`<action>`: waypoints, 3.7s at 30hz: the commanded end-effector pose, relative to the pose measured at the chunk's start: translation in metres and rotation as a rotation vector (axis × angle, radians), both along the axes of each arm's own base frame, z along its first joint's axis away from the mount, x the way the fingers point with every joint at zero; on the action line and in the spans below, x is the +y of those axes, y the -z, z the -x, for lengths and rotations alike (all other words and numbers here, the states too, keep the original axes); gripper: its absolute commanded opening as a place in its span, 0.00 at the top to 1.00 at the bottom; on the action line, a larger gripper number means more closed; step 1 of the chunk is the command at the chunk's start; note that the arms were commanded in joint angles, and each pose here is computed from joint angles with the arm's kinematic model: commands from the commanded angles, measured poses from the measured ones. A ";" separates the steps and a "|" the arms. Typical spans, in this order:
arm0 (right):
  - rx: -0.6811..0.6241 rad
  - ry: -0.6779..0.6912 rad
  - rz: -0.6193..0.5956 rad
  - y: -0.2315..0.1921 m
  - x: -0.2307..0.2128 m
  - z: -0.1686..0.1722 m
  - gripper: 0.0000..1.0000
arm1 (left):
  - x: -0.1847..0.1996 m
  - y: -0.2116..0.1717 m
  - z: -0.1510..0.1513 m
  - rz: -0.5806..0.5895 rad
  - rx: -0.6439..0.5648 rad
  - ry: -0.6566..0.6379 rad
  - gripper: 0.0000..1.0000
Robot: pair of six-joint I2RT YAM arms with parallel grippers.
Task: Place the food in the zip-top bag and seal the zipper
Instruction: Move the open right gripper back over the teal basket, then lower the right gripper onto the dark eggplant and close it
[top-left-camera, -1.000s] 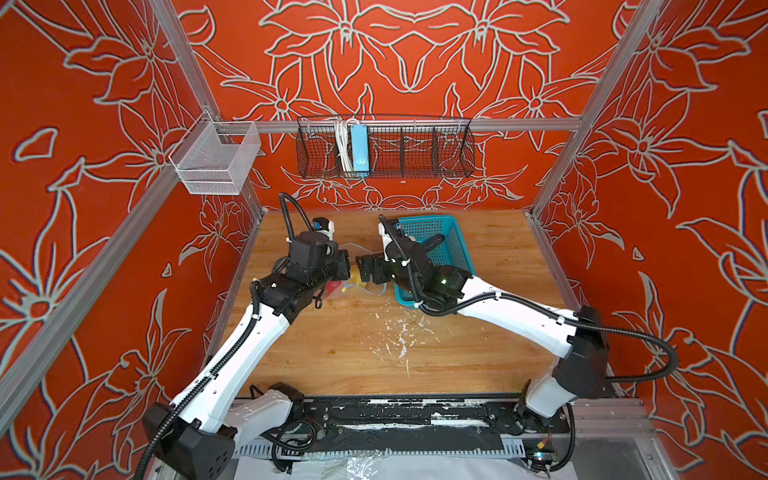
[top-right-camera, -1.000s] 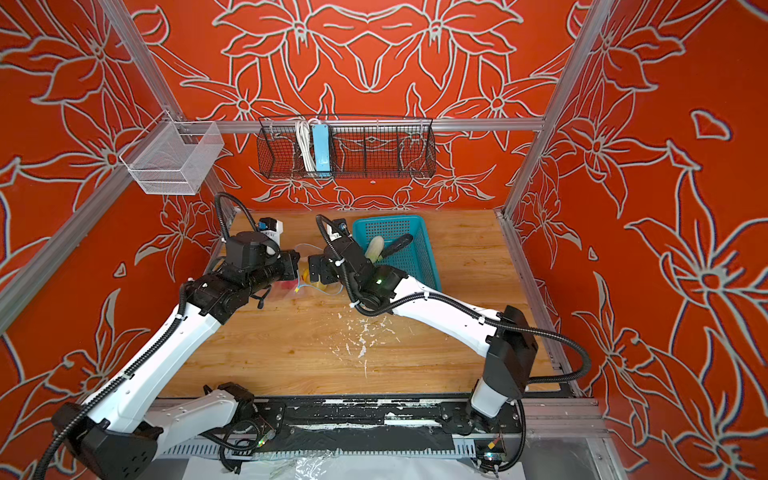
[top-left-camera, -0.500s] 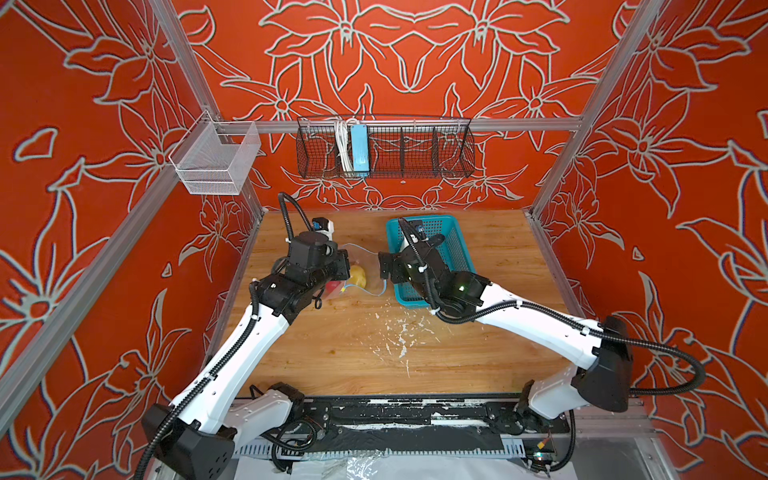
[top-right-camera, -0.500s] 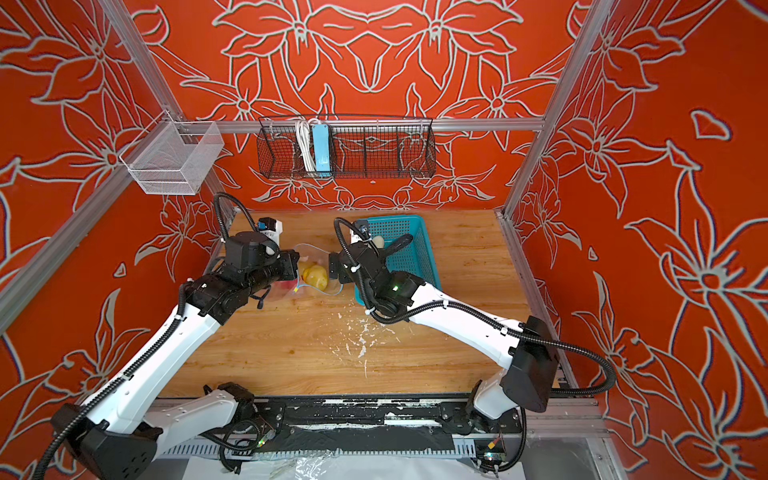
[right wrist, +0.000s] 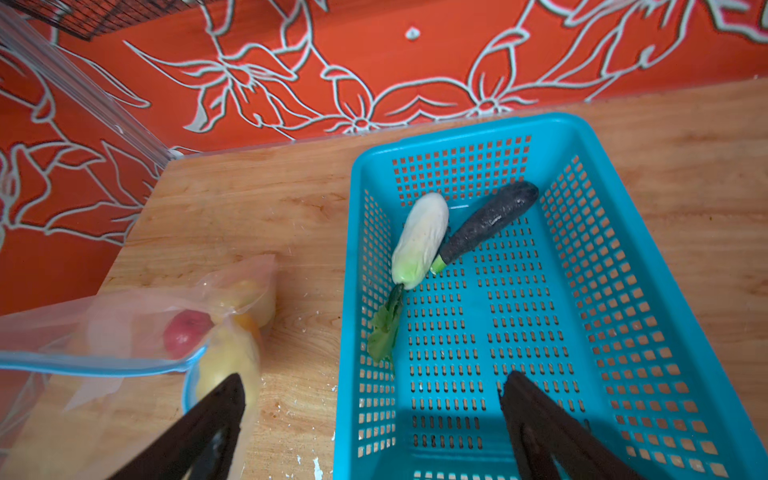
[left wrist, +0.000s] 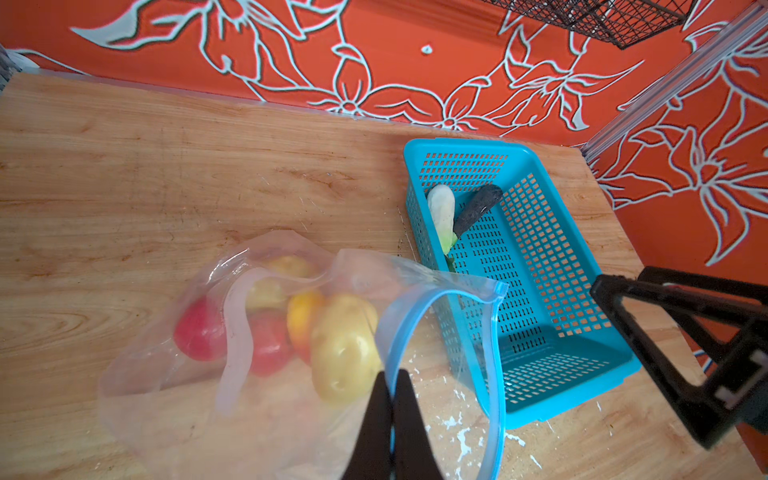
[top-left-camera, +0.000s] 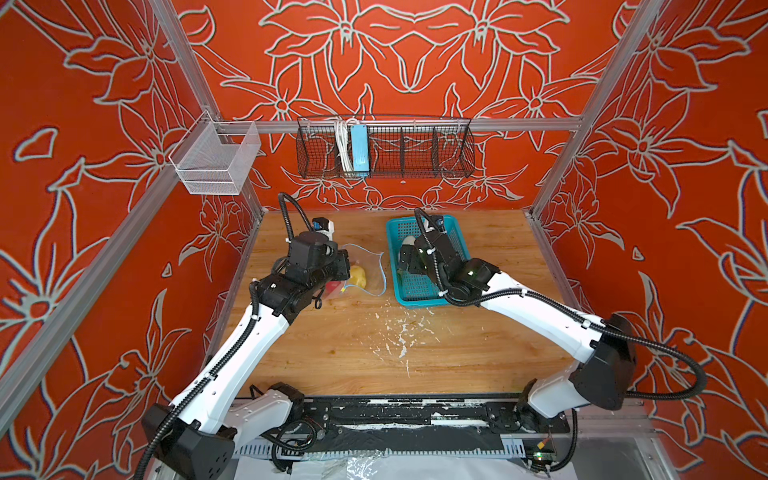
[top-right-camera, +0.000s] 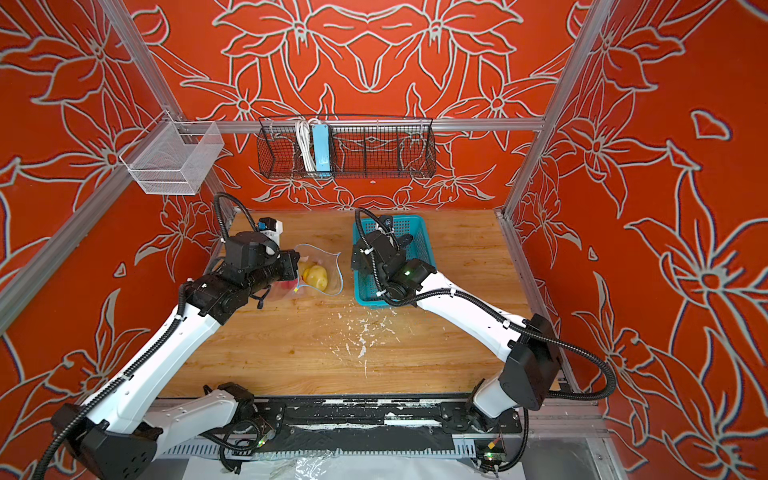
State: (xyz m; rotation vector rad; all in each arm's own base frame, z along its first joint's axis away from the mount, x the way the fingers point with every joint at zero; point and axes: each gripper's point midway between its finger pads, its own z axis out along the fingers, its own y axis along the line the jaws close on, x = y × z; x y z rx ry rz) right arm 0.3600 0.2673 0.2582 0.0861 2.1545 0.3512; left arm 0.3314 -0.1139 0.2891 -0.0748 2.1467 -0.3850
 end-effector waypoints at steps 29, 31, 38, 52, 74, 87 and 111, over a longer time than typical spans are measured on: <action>0.424 0.282 0.088 0.101 -0.048 -0.046 0.05 | -0.001 -0.008 0.004 0.019 -0.033 0.012 1.00; 0.422 0.288 0.084 0.103 -0.049 -0.049 0.06 | -0.001 -0.008 0.003 0.018 -0.031 0.013 1.00; 0.459 0.357 0.029 0.116 -0.058 -0.056 0.07 | 0.000 -0.008 0.003 0.015 -0.031 0.011 1.00; 0.510 0.375 -0.138 0.144 -0.044 -0.081 0.23 | 0.001 -0.006 0.003 0.009 -0.027 0.006 1.00; 0.526 0.437 -0.126 0.182 -0.048 -0.122 0.47 | -0.002 -0.008 0.003 0.020 -0.030 0.016 1.00; 0.540 0.421 -0.127 0.199 -0.043 -0.137 0.47 | -0.002 -0.007 0.003 0.020 -0.027 0.016 1.00; 0.590 0.464 -0.100 0.228 -0.054 -0.154 0.57 | -0.003 -0.001 0.000 0.016 -0.012 0.014 1.00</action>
